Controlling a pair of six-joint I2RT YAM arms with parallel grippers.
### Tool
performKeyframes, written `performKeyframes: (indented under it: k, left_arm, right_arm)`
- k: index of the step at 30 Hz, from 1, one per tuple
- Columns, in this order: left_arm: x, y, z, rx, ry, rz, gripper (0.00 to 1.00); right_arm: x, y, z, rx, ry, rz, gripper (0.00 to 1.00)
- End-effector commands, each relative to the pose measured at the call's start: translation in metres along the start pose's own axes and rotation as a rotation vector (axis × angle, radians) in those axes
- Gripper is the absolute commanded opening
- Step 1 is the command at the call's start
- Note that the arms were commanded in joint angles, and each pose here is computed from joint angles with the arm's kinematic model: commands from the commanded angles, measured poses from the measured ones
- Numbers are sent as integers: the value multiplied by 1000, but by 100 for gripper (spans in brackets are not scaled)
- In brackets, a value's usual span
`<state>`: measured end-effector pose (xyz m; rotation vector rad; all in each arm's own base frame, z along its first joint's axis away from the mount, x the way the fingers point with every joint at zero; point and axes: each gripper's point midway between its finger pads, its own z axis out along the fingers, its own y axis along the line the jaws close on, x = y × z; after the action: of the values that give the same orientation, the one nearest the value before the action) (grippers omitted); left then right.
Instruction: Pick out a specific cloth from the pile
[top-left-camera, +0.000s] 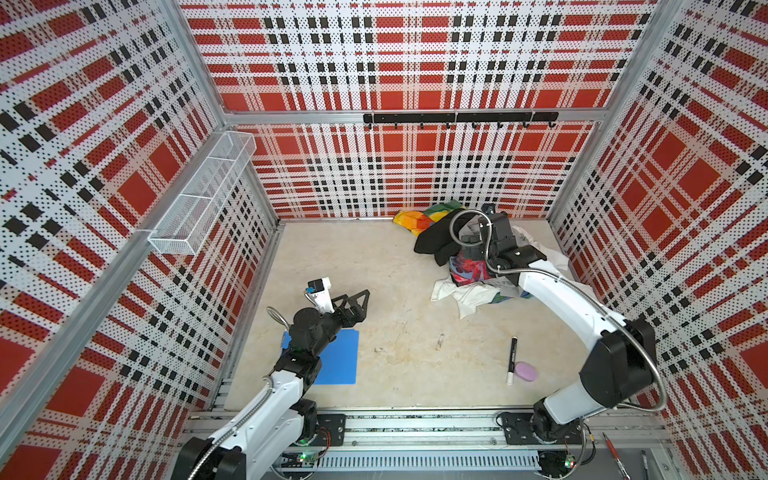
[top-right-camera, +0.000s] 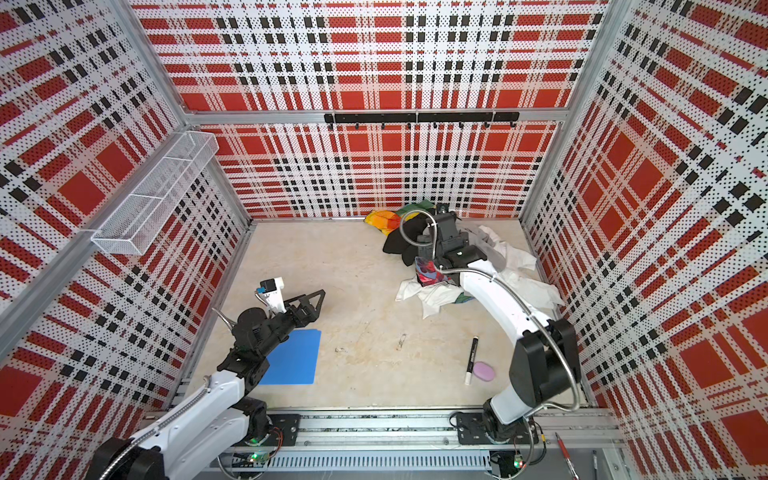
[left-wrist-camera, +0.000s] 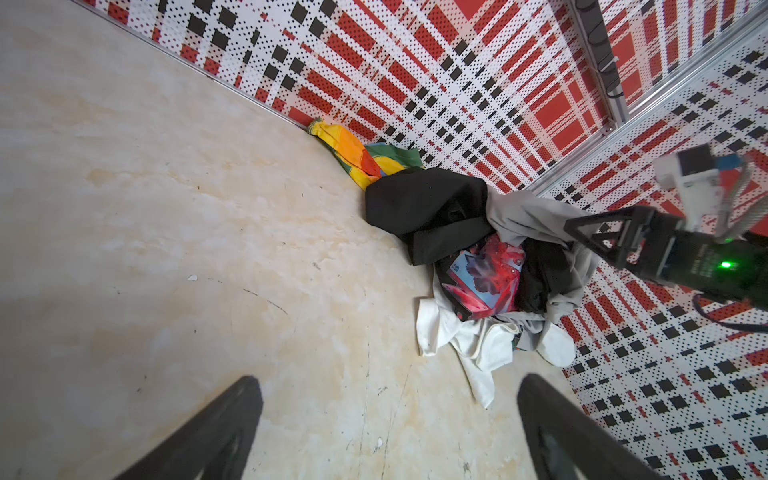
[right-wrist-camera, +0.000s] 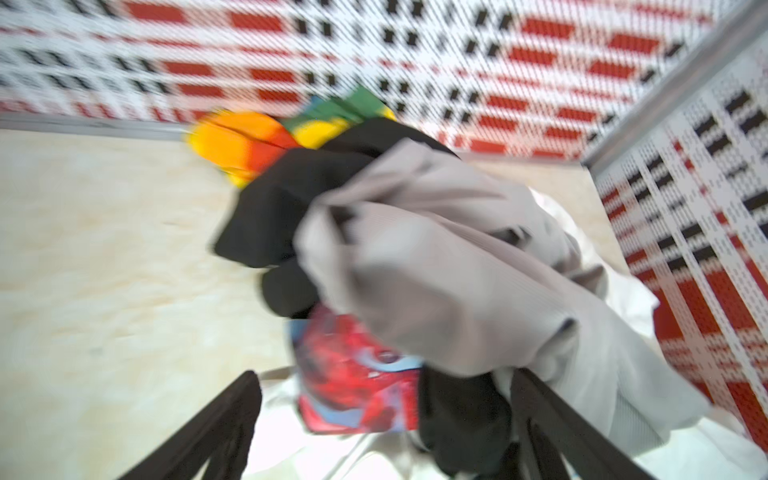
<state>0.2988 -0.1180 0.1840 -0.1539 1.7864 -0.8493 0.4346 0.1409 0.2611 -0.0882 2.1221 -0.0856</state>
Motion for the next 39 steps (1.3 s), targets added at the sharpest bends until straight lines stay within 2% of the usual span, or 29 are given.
performKeyframes:
  k: [1, 4, 7, 11, 17, 22, 30, 34, 39]
  left_arm:
    - [-18, -11, -2, 25, -44, 27, 99]
    - [-25, -5, -4, 12, -53, 25, 99]
    - [-24, -7, -4, 19, -49, 24, 99]
    - [-23, -7, -4, 23, -43, 20, 99]
    - [-19, -2, -3, 5, -38, 15, 99]
    - [-16, 0, 3, 2, -13, 13, 99]
    - [-13, 2, 2, -5, -12, 7, 99]
    - [-14, 3, 0, -7, -20, 10, 99]
    - [-15, 5, -1, -11, -22, 8, 99]
  right_arm:
    - [-7, 35, -10, -100, -42, -33, 100]
    - [13, 70, -2, -173, 10, -89, 100]
    - [35, 84, 18, -140, 77, -148, 100]
    - [69, 72, 46, -7, 194, -206, 100]
    - [128, 60, 66, 14, 328, -256, 100]
    - [149, 42, 86, 68, 381, -281, 100]
    - [177, 51, 108, 40, 456, -337, 97]
    - [196, 57, 115, 10, 510, -362, 83]
    - [187, 52, 119, 50, 471, -354, 32]
